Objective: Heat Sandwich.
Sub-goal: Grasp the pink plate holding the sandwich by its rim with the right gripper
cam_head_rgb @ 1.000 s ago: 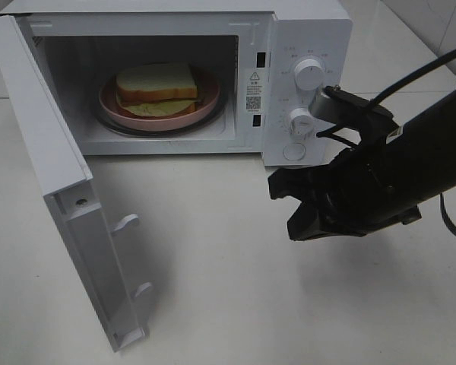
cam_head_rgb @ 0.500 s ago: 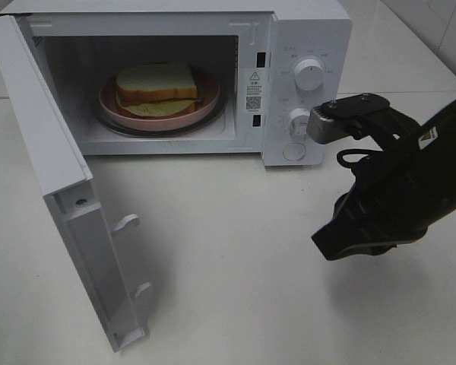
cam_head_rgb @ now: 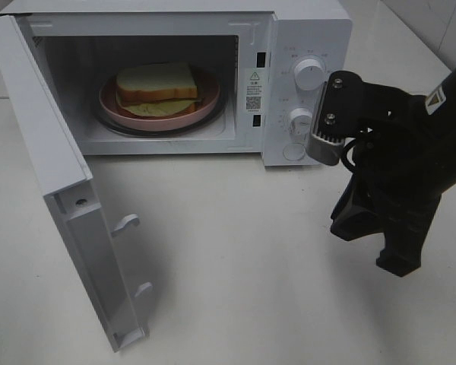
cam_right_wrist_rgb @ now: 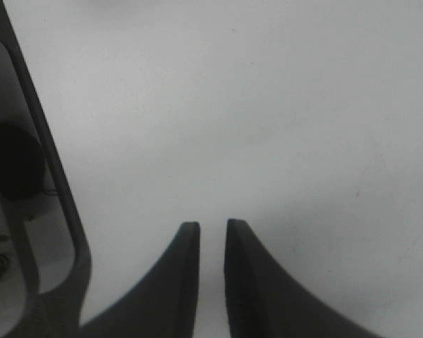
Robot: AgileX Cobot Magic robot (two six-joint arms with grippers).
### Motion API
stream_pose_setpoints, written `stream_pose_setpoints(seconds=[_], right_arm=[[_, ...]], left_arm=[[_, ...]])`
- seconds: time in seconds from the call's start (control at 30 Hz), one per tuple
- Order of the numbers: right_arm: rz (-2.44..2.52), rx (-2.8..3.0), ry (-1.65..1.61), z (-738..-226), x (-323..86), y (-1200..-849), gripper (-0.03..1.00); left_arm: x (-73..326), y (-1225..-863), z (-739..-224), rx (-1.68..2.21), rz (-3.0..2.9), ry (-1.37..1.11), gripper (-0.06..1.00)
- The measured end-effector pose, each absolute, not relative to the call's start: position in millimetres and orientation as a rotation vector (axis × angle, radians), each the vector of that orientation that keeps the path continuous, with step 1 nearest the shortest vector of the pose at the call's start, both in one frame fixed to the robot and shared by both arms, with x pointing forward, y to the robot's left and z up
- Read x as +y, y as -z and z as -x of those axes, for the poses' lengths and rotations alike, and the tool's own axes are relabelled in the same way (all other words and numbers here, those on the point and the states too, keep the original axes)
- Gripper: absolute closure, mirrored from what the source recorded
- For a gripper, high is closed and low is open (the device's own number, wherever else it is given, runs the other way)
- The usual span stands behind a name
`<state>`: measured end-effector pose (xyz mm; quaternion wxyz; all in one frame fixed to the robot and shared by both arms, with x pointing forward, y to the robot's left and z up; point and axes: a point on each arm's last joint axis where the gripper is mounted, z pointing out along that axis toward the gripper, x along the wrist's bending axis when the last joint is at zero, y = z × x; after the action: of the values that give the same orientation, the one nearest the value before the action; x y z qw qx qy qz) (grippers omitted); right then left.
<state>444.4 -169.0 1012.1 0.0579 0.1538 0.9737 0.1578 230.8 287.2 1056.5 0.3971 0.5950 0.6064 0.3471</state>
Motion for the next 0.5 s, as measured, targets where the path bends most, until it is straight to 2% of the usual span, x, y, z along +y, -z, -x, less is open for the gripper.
stream_pose_setpoints(seconds=[0.13, 0.23, 0.27, 0.3, 0.4, 0.43, 0.47, 0.5], right_arm=[[-0.242, 2.952, -0.461, -445.6, -168.6, -1014.3, 0.78], [-0.043, 2.946, -0.44, -445.4, -168.7, -1014.3, 0.7], [0.007, 2.94, -0.426, -445.6, -169.3, -1014.1, 0.63], [0.007, 2.94, -0.426, -445.6, -169.3, -1014.1, 0.63], [0.028, 2.934, -0.405, -446.3, -170.4, -1013.9, 0.5], [0.028, 2.934, -0.405, -446.3, -170.4, -1013.9, 0.5], [0.018, 2.926, -0.404, -447.1, -170.4, -1014.0, 0.4], [0.006, 2.923, -0.405, -447.4, -170.4, -1014.1, 0.34]], left_arm=[[287.2, -1056.5, -230.8, 1.536, -1.507, -0.879, -0.03], [287.2, -1056.5, -230.8, 1.536, -1.507, -0.879, -0.03], [287.2, -1056.5, -230.8, 1.536, -1.507, -0.879, -0.03], [287.2, -1056.5, -230.8, 1.536, -1.507, -0.879, -0.03], [287.2, -1056.5, -230.8, 1.536, -1.507, -0.879, -0.03], [287.2, -1056.5, -230.8, 1.536, -1.507, -0.879, -0.03], [287.2, -1056.5, -230.8, 1.536, -1.507, -0.879, -0.03], [287.2, -1056.5, -230.8, 1.536, -1.507, -0.879, -0.03]])
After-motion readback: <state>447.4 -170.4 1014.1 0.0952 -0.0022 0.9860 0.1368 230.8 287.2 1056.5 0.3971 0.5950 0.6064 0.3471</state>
